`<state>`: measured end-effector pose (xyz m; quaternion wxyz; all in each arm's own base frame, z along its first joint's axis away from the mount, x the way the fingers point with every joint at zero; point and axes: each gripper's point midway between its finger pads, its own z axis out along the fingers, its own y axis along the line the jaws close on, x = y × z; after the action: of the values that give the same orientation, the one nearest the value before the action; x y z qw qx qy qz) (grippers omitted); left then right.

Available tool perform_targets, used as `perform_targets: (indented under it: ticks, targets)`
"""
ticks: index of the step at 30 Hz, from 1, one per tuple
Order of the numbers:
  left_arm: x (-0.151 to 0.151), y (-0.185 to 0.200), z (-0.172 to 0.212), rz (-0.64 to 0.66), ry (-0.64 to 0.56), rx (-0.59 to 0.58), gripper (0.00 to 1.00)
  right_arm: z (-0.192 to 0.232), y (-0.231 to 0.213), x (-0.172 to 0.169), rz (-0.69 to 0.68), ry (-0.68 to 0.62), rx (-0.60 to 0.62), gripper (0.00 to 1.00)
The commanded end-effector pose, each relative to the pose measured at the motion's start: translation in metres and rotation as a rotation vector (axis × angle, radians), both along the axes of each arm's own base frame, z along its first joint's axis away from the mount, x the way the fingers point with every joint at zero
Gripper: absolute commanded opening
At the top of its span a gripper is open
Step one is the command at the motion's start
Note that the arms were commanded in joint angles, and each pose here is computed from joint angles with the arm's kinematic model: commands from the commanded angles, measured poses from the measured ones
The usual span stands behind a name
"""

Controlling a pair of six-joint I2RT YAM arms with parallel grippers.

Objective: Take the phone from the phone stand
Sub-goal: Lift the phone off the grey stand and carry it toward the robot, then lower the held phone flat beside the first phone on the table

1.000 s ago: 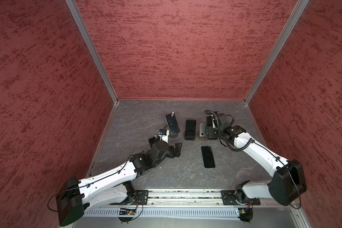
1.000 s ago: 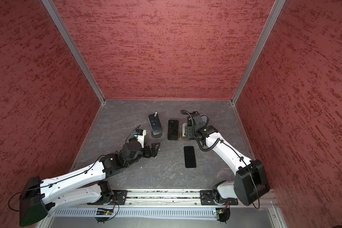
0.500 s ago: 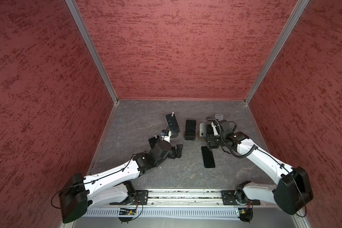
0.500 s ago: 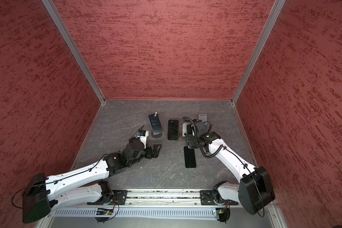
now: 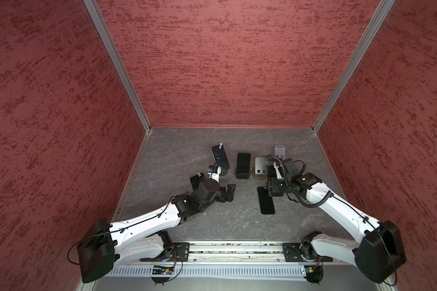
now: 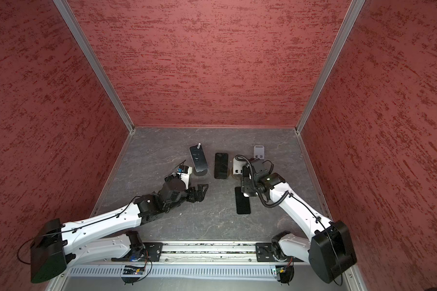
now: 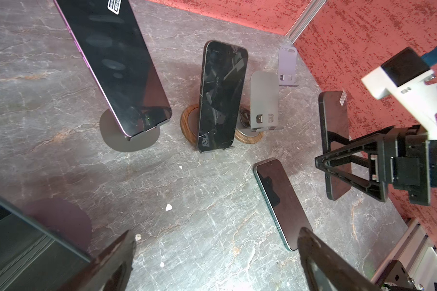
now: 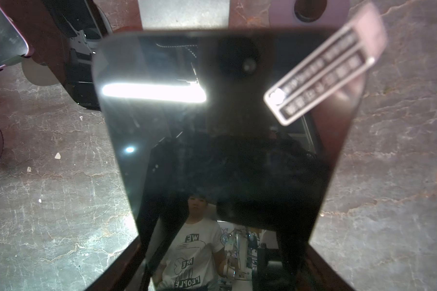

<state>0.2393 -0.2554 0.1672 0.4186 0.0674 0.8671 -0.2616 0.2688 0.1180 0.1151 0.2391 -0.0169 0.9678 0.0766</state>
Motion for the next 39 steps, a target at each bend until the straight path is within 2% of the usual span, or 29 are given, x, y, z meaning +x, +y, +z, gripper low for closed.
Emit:
perform_targets:
  ticks: [1, 6, 14, 26, 39]
  targets:
    - [0.004, -0.006, 0.015, -0.018, -0.034, -0.022, 0.99, -0.009, -0.01, -0.002, -0.056, 0.026, -0.03, 0.63]
    - [0.003, -0.005, 0.015, -0.02, -0.04, -0.02, 0.99, -0.021, -0.017, -0.004, -0.083, 0.067, -0.065, 0.63]
    - [0.003, -0.001, 0.015, -0.015, -0.053, -0.028, 0.99, -0.022, -0.003, -0.012, -0.056, 0.096, 0.011, 0.61]
    - [0.003, 0.002, 0.012, -0.02, -0.056, -0.031, 0.99, -0.033, 0.035, -0.026, -0.006, 0.138, 0.111, 0.63]
    - [-0.001, 0.012, 0.012, -0.005, -0.071, -0.042, 1.0, -0.039, 0.093, -0.033, 0.049, 0.153, 0.142, 0.66]
